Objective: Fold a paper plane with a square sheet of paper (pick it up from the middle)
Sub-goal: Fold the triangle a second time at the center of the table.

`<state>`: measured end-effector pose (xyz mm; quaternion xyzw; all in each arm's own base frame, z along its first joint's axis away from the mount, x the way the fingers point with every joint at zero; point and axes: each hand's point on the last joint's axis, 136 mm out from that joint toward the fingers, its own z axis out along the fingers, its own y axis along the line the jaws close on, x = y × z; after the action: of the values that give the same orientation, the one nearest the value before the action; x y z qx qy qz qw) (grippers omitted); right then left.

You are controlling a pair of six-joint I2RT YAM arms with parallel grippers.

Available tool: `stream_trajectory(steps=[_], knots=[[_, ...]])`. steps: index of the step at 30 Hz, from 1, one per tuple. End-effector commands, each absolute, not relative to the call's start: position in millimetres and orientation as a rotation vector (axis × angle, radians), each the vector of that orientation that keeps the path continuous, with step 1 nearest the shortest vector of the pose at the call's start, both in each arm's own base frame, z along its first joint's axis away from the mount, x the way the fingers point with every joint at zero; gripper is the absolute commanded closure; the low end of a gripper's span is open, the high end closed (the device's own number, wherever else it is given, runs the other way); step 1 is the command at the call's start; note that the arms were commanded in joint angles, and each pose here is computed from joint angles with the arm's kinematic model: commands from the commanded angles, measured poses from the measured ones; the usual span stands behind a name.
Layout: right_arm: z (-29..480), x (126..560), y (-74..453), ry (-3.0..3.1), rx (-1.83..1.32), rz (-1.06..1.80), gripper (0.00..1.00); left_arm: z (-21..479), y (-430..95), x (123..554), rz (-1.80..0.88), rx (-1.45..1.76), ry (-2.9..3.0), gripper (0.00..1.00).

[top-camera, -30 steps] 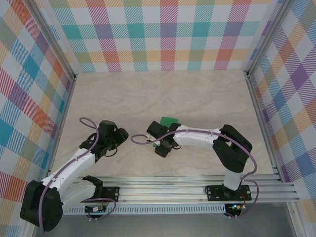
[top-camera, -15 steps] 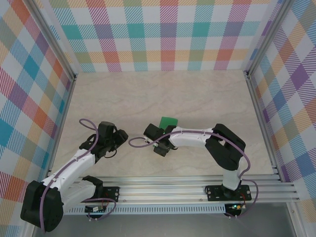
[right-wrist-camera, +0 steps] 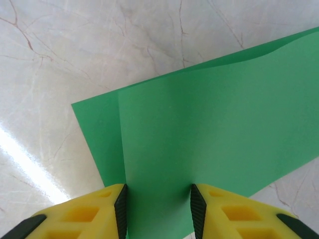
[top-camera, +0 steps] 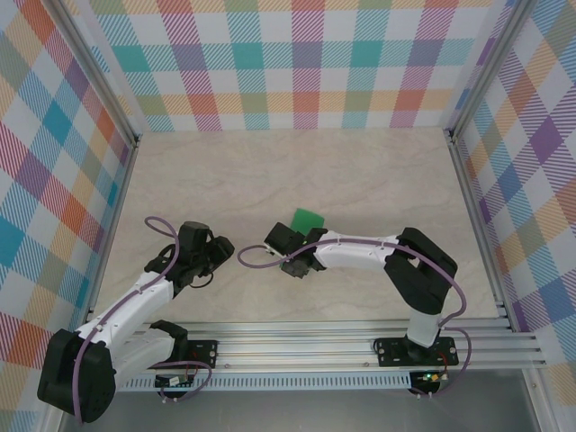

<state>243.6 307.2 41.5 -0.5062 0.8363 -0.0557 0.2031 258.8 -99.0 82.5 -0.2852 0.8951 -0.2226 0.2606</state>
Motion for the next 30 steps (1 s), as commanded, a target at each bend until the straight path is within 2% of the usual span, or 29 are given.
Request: stream_trajectory(steps=[1, 7, 15, 24, 30], knots=[[48.6, 246.5, 307.1, 2.31, -1.366, -0.17, 0.6, 80.2, -96.2, 259.1, -0.61, -0.798, 2.42, 0.45], [53.2, 251.6, 307.5, 2.286, -1.33, -0.183, 0.59, 84.3, -109.0, 267.6, -0.694, -0.769, 2.412, 0.44], [51.3, 249.4, 303.2, 2.277, -1.288, -0.154, 0.59, 91.1, -181.0, 303.2, -1.118, -0.608, 2.47, 0.36], [46.2, 245.2, 299.7, 2.314, -1.235, -0.126, 0.59, 86.2, -237.7, 333.0, -1.308, -0.437, 2.532, 0.26], [47.6, 243.9, 298.1, 2.311, -1.22, -0.113, 0.59, 75.4, -274.4, 337.2, -1.389, -0.337, 2.588, 0.3]])
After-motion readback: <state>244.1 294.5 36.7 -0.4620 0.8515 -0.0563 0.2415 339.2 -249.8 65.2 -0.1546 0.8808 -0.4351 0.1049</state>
